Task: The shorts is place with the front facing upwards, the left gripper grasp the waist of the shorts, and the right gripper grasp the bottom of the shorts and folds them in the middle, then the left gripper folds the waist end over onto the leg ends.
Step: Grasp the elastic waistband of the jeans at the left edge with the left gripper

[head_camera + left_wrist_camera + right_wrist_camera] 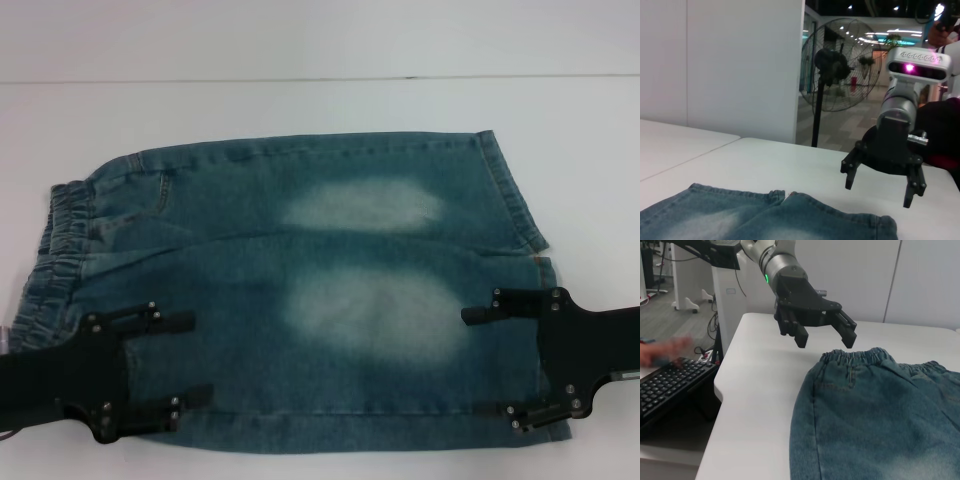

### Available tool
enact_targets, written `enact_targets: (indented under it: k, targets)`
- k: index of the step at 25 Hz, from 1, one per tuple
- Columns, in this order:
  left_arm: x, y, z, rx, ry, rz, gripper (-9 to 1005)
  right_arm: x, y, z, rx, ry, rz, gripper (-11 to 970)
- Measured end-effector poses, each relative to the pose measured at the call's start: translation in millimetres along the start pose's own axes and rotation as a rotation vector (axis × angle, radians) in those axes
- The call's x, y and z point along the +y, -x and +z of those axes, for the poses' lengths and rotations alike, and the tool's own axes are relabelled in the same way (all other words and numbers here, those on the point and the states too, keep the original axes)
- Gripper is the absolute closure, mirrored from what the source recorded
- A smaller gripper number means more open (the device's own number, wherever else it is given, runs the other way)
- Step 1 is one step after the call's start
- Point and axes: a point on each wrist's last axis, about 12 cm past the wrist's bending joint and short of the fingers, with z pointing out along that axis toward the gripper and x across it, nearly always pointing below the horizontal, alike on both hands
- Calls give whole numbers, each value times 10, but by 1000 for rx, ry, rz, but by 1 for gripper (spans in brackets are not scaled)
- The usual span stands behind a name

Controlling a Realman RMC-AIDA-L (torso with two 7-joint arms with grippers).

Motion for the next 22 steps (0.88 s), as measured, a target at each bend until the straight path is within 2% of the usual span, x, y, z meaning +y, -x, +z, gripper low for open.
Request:
enact_targets:
  k: [12,15,19,22]
  targets:
    - [33,-14,4,9,38,-22,231,3,-1,4,-1,1,-1,19]
    - [105,12,-63,34,94,-63,235,4,0,5,-3,2,-1,19]
    - [226,87,-209,132,197,-143,241,2,9,3,-4,5,-1,19]
    - [250,186,-336,212,257,-177,246,-2,5,1,0,0,0,19]
